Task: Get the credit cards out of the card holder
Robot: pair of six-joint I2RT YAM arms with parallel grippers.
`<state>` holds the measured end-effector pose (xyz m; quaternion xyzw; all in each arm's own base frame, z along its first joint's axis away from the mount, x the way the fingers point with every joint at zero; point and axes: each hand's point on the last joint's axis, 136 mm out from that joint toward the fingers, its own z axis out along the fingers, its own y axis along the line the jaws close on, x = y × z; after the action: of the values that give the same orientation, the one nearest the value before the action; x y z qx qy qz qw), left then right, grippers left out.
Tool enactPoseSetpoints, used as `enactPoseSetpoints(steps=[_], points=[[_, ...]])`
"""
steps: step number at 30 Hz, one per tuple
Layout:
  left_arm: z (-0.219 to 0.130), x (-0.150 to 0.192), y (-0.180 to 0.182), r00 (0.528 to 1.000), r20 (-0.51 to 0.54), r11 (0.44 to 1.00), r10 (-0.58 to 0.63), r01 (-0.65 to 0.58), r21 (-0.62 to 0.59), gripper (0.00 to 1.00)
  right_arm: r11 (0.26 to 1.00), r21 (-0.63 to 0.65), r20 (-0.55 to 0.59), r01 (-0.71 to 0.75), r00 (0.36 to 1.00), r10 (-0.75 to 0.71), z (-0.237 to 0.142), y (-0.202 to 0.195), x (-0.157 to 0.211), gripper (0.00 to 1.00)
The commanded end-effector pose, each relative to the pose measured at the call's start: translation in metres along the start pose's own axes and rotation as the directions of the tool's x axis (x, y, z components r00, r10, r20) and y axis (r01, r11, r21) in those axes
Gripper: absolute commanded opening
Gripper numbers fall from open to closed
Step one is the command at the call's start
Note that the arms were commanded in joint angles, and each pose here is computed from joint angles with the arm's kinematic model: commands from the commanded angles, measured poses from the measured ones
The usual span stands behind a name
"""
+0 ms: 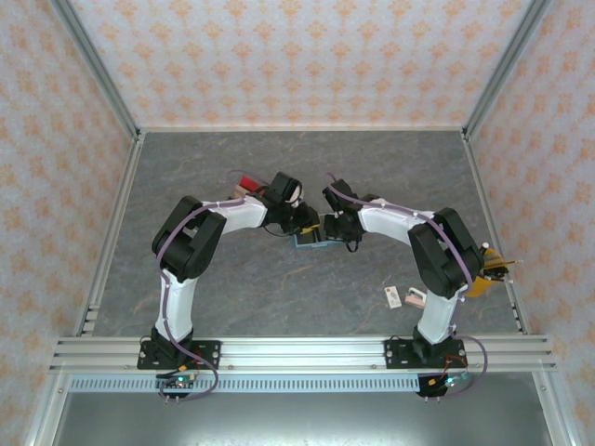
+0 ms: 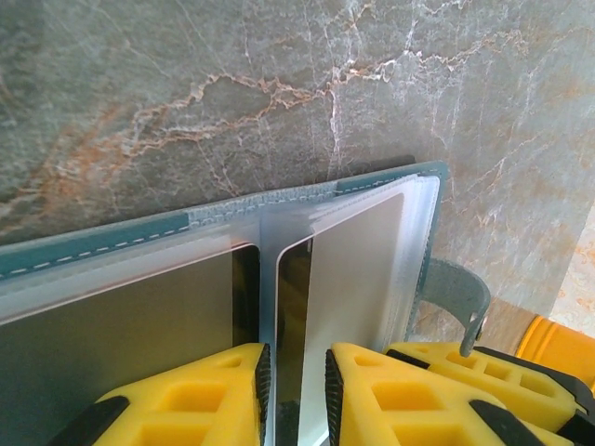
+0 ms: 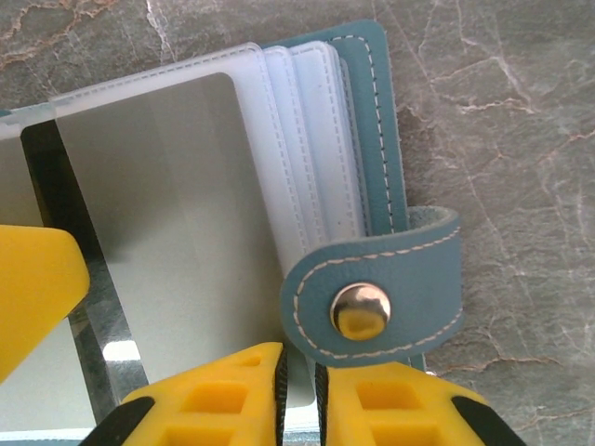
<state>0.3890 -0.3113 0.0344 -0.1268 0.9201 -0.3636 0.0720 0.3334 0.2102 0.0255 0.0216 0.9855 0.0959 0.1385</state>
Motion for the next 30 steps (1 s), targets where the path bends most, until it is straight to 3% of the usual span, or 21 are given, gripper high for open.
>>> enactPoseSetpoints(steps=[1, 18, 24, 30], points=[[0.004, 0.006, -0.001, 0.999, -0.028, 0.999, 0.041, -0.042, -0.021, 0.26, 0.999, 0.034, -0.072, 0.003, 0.997, -0.001, 0.013, -0.009, 0.015, 0.19], [0.008, 0.007, -0.013, 0.991, -0.047, 0.99, 0.126, -0.122, 0.066, 0.24, 1.0, 0.031, -0.077, 0.003, 0.997, 0.0, 0.014, -0.008, 0.016, 0.19], [0.002, 0.006, -0.016, 0.99, -0.036, 0.987, 0.133, -0.129, 0.097, 0.19, 0.999, 0.038, -0.078, 0.002, 0.997, 0.001, 0.014, -0.01, 0.016, 0.19], [-0.008, 0.002, -0.016, 0.991, -0.003, 0.984, 0.13, -0.129, 0.126, 0.07, 0.999, 0.045, -0.082, -0.002, 0.997, 0.006, 0.016, -0.011, 0.017, 0.19]])
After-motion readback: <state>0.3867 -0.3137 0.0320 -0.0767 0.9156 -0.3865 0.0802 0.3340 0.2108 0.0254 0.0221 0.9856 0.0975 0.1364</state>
